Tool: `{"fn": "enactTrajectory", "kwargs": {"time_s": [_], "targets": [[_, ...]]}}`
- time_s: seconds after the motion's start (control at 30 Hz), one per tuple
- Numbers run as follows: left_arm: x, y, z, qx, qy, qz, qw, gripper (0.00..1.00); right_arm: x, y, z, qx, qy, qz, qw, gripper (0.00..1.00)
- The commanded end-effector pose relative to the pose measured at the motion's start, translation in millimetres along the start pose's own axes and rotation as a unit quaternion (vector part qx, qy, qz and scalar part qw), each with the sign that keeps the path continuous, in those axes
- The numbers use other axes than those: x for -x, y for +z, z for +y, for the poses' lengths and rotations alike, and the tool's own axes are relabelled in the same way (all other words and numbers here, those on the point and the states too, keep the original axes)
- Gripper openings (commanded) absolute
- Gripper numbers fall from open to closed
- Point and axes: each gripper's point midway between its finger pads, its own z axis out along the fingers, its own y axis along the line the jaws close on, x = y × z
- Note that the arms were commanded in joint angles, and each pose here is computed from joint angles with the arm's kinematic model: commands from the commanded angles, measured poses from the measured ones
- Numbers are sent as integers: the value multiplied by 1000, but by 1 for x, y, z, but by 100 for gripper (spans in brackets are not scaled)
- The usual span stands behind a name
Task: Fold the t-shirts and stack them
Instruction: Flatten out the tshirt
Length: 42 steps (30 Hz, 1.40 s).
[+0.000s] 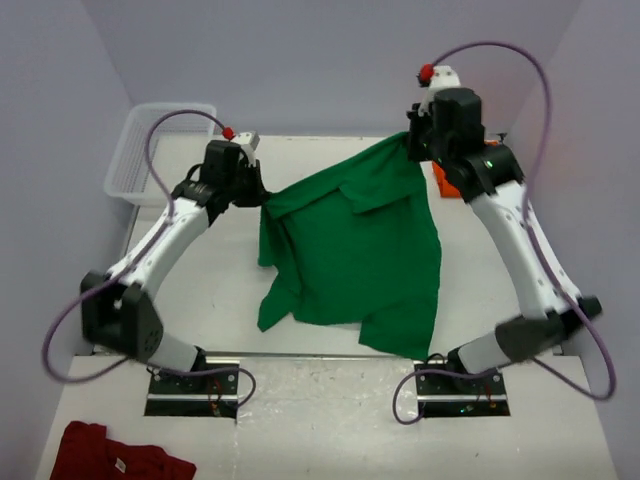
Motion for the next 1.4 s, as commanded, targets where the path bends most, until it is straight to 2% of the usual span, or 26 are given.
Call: {"fn": "enactTrajectory", "kwargs": {"time_s": [0.0, 0.07, 0.1, 0.17, 0.2, 0.23, 0.27, 0.3, 0.37, 0.4, 0.43, 0.47, 0.5, 0.53, 0.57, 0.6, 0.63, 0.67, 0.73, 0.77, 0.83, 0.9, 1.17, 1.37], "targets": [[-6, 75, 100, 149, -49, 29, 987, 0, -38, 90, -28, -33, -14, 75, 997, 0], [-4, 100, 123, 186, -40, 46, 981, 0, -32, 121, -44, -44, -8, 77, 996, 0], [0, 118, 144, 226, -38, 42, 973, 0, -51, 151, -53, -60, -18, 103, 993, 0], [22, 128, 148, 225, -27, 19, 974, 3, -37, 169, -68, -74, -20, 86, 993, 0], [37, 121, 147, 246, -17, -8, 969, 13, -36, 176, -74, -88, -28, 85, 992, 0], [49, 113, 145, 252, -11, -27, 967, 34, -44, 187, -80, -88, -28, 95, 991, 4], [63, 103, 141, 263, -9, -56, 963, 42, -34, 184, -83, -94, -26, 88, 991, 12], [77, 77, 127, 286, 1, -96, 953, 51, -34, 183, -85, -102, -18, 90, 991, 39], [88, 53, 106, 295, 23, -125, 947, 81, -34, 171, -81, -94, -10, 96, 991, 52], [90, 33, 84, 307, 36, -143, 940, 87, -37, 164, -78, -94, 14, 101, 990, 60], [85, 26, 75, 309, 31, -141, 940, 87, -39, 155, -74, -92, 28, 106, 990, 67], [68, 19, 70, 315, 31, -112, 942, 86, -54, 136, -65, -75, 40, 132, 988, 70], [54, 16, 52, 283, 26, -97, 954, 81, -63, 127, -58, -71, 60, 141, 986, 73], [38, 19, 44, 255, 11, -78, 964, 77, -71, 117, -49, -69, 65, 144, 985, 82], [22, 20, 39, 230, 11, -56, 971, 70, -78, 111, -45, -70, 68, 138, 986, 83], [-11, 20, 34, 200, 3, -19, 980, 32, -102, 91, -43, -75, 74, 154, 982, 82], [-29, 19, 35, 192, 4, 0, 981, 11, -113, 83, -35, -71, 78, 160, 981, 77], [-58, 19, 37, 188, 16, 30, 982, 0, -146, 79, -34, -71, 81, 189, 976, 74], [-79, 7, 27, 181, 37, 42, 982, 0, -157, 58, -16, -37, 93, 189, 977, 71], [-93, 1, 30, 196, 44, 60, 978, 0, -178, 56, -14, -36, 89, 198, 975, 71], [-116, -9, 26, 232, 68, 60, 969, 15, -176, 40, -3, -14, 93, 182, 979, 73], [-144, -15, 23, 261, 84, 77, 959, 24, -186, 29, 2, 1, 99, 184, 978, 74], [-220, -7, 15, 279, 103, 123, 947, 27, -218, 7, 12, 15, 99, 207, 973, 75], [-253, -10, 18, 308, 121, 144, 933, 27, -236, 1, 8, 13, 94, 212, 973, 76]]}}
